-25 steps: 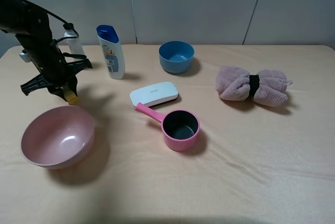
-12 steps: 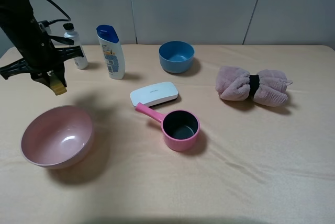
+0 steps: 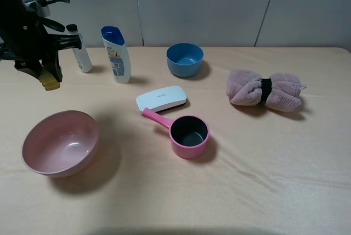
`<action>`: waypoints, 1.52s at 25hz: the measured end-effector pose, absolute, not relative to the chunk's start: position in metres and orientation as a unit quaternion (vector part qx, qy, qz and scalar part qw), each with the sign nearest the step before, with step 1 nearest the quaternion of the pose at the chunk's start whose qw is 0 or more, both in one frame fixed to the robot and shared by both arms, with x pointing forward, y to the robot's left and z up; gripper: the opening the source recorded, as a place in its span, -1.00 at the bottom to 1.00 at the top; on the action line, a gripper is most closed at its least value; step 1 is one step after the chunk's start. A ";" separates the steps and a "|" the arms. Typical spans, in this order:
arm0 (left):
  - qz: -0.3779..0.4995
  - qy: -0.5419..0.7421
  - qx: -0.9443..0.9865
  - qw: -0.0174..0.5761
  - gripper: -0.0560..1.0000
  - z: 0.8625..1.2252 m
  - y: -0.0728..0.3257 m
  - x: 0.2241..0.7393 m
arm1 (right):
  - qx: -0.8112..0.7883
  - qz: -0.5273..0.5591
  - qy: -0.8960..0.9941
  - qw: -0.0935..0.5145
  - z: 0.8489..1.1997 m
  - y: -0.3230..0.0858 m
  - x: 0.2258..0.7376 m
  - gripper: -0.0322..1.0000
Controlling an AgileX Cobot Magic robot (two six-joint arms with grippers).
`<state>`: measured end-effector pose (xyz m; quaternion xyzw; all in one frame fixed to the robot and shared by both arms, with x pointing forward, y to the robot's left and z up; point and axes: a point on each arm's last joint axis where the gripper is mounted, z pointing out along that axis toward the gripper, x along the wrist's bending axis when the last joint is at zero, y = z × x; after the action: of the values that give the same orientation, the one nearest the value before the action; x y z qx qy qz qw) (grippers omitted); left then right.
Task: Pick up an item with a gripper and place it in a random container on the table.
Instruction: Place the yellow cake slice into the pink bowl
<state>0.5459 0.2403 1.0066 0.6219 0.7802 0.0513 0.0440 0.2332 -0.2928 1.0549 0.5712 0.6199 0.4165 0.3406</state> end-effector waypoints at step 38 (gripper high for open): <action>0.048 0.652 0.757 -0.002 -0.47 0.966 0.194 0.449 | 0.571 0.416 0.620 0.341 1.055 -0.293 0.233 0.41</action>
<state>0.4486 0.1943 0.9662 0.7566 0.6521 0.0477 -0.0021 0.2332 -0.2928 1.0549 0.5712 0.6199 0.4165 0.3406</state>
